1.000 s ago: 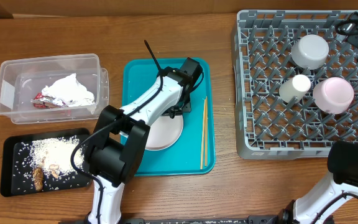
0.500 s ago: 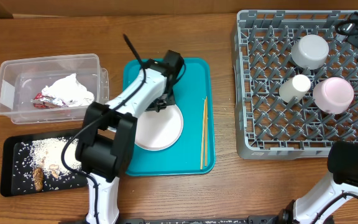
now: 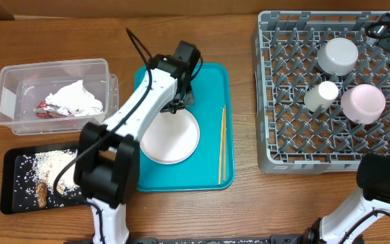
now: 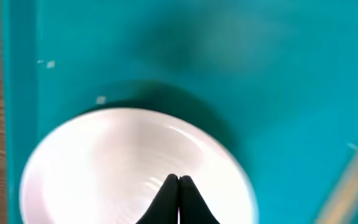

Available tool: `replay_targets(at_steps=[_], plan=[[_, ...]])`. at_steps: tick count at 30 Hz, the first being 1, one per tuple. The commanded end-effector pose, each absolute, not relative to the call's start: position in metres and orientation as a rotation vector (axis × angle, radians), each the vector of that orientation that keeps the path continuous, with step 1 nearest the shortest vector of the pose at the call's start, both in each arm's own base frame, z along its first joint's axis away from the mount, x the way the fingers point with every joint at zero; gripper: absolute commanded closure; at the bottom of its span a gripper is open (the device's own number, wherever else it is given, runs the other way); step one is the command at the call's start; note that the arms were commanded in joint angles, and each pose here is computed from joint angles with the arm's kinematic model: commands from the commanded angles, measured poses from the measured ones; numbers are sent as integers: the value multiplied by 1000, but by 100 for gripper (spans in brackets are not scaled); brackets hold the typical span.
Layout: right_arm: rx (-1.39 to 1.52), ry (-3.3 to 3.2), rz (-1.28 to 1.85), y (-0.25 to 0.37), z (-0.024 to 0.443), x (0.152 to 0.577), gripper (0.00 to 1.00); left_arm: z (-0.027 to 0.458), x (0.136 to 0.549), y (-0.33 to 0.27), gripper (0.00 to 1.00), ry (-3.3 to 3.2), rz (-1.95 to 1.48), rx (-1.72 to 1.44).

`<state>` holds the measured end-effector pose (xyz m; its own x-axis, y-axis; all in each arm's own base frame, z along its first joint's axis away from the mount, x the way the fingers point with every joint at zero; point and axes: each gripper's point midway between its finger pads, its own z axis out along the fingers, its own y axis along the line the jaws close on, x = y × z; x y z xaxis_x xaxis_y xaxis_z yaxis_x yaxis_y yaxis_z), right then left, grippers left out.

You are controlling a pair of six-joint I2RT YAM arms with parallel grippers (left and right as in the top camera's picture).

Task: Sort waste into correct bins and load items into the dishwasher
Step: 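Release the plate and lift the left gripper off the teal tray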

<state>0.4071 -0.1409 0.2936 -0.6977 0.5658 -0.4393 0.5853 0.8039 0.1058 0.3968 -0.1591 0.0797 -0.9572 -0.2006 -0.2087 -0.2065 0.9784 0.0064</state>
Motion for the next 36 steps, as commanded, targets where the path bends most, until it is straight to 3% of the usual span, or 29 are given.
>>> replay_targets(at_steps=[1,12,26,36], plan=[[863,2524,-55,-141,295,408,0,99,385,-202,96,2946,-193,-156],[862,2524,-55,-141,295,408,0,57,349,-253,96,3057,-208,103],[862,2524,-55,-141,295,408,0,38,352,-222,96,3074,42,90],[862,2524,-55,-141,295,408,0,34,352,-229,96,3079,-35,78]])
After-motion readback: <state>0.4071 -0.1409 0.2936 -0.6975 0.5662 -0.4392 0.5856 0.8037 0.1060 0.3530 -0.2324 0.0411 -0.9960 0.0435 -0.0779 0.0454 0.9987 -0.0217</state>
